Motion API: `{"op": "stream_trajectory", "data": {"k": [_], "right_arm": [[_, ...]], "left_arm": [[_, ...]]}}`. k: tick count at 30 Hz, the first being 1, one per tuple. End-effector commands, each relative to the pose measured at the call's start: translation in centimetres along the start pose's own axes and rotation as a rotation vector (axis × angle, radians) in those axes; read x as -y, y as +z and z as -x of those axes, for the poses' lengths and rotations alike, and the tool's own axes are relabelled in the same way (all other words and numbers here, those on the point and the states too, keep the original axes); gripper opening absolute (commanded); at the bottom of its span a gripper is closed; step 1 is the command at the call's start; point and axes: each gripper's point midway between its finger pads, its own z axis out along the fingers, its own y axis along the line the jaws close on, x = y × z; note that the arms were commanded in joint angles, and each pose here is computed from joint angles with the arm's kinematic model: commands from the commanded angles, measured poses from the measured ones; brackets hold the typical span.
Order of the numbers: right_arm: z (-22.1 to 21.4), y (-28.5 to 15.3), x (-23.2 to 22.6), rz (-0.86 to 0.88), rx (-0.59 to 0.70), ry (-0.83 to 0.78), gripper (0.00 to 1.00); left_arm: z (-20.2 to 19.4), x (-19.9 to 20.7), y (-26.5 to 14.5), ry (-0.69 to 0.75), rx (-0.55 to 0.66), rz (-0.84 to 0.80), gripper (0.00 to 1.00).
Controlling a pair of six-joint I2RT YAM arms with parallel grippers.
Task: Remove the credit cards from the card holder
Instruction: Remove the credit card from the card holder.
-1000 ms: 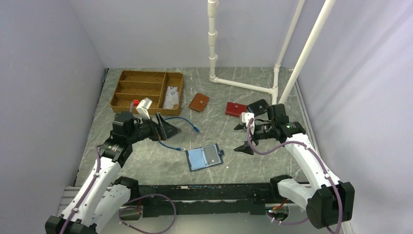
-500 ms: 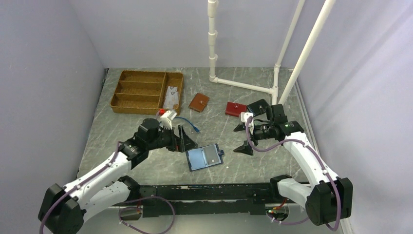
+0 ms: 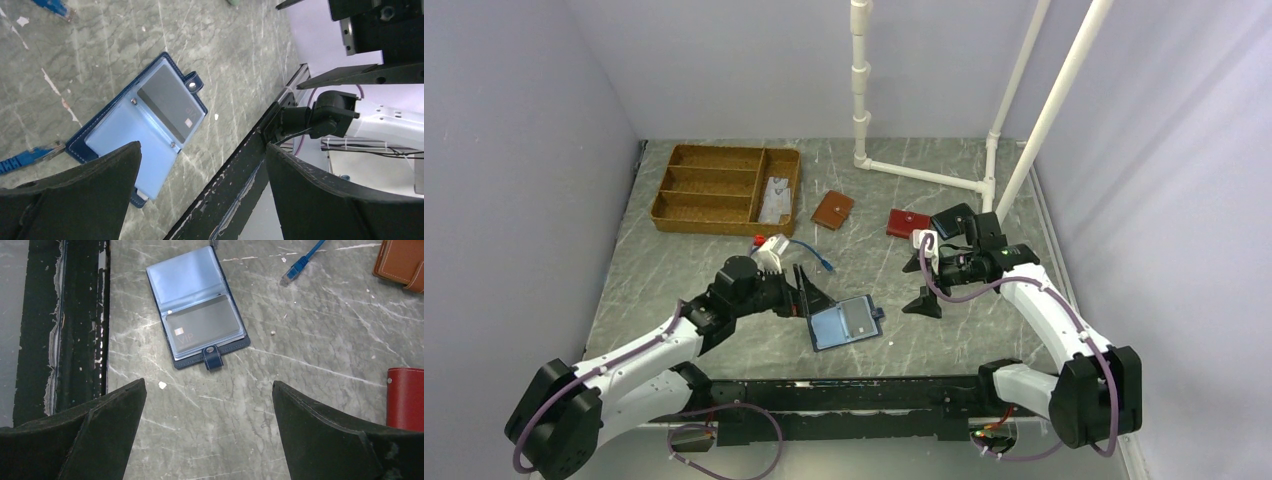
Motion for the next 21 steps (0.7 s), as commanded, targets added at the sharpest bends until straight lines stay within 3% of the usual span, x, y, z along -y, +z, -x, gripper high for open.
{"op": "stream_trajectory", "data": {"k": [1,21], "right_arm": [[0.1,0.3,0.3,0.000,0.011,-0.023,1.00],[-1.9,2.0,0.5,0.027,-0.087,0.002,1.00]], "left_arm": [[1.7,1.6,0.2,0.005,0.076,-0.064,1.00],[1.1,1.5,1.2,-0.081,0.077,-0.113,0.99]]}}
